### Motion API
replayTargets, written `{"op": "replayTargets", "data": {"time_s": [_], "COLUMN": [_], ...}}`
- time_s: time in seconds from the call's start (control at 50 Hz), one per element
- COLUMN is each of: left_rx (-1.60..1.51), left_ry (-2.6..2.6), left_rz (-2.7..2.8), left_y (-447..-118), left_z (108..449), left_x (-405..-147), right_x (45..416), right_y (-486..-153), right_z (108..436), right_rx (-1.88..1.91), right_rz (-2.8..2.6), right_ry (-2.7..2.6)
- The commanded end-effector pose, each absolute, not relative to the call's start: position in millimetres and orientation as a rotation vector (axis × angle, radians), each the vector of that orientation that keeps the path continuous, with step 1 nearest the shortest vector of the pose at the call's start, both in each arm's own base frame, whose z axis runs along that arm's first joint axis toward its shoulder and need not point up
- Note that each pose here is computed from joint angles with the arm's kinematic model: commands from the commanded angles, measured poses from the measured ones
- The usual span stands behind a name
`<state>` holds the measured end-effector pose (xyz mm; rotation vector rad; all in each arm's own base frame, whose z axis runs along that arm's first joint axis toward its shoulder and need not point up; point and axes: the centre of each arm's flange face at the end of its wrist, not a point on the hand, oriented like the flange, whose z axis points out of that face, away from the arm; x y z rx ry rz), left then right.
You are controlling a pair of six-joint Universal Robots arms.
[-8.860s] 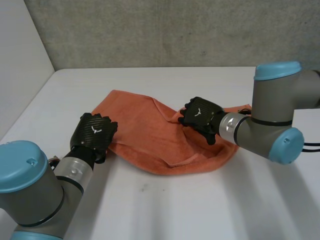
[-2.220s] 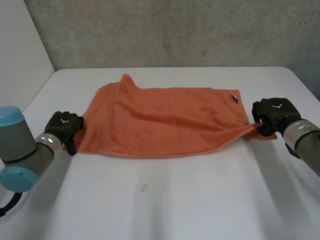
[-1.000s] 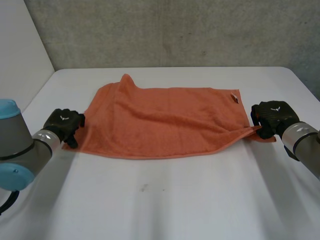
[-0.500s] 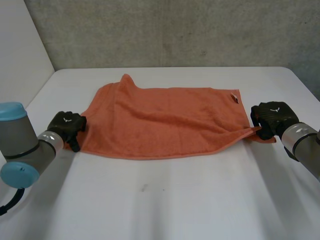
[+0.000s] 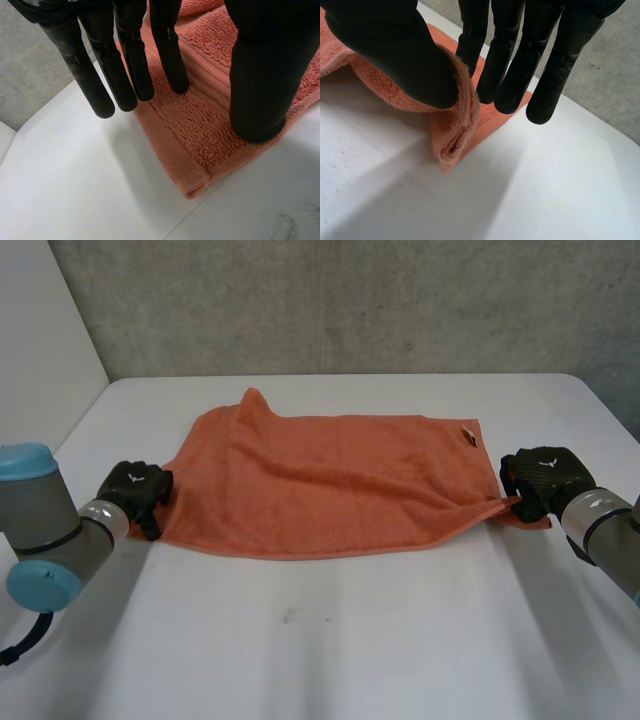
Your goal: Fold the laundry
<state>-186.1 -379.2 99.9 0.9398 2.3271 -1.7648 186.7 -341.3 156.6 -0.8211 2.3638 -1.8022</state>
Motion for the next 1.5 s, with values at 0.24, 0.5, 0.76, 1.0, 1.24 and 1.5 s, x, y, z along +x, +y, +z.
{"op": "replayTargets", "data": {"time_s": [0.24, 0.5, 0.76, 1.0, 1.24, 1.5], "left_rx": [0.901, 0.888, 0.895, 0.914, 0.899, 0.904], "left_ry": [2.345, 2.339, 2.326, 2.359, 2.304, 2.315], "left_rz": [-1.791, -1.793, -1.803, -1.752, -1.809, -1.792], "left_y": [-383.0, -380.1, -362.8, -351.6, -361.1, -364.6], "left_z": [102.2, 108.6, 126.3, 115.6, 114.2, 105.1], "left_x": [-186.1, -186.5, -185.6, -181.8, -181.0, -181.2], "right_x": [186.7, 186.5, 186.9, 186.9, 187.4, 187.4], "right_y": [-341.2, -341.1, -340.8, -340.8, -340.2, -340.6], "right_z": [156.1, 153.8, 153.8, 153.8, 153.5, 153.3], "right_rx": [-0.836, -0.847, -0.852, -0.852, -0.856, -0.856], "right_rz": [-1.805, -1.799, -1.800, -1.800, -1.798, -1.798], "right_ry": [2.365, 2.372, 2.372, 2.372, 2.372, 2.372]}}
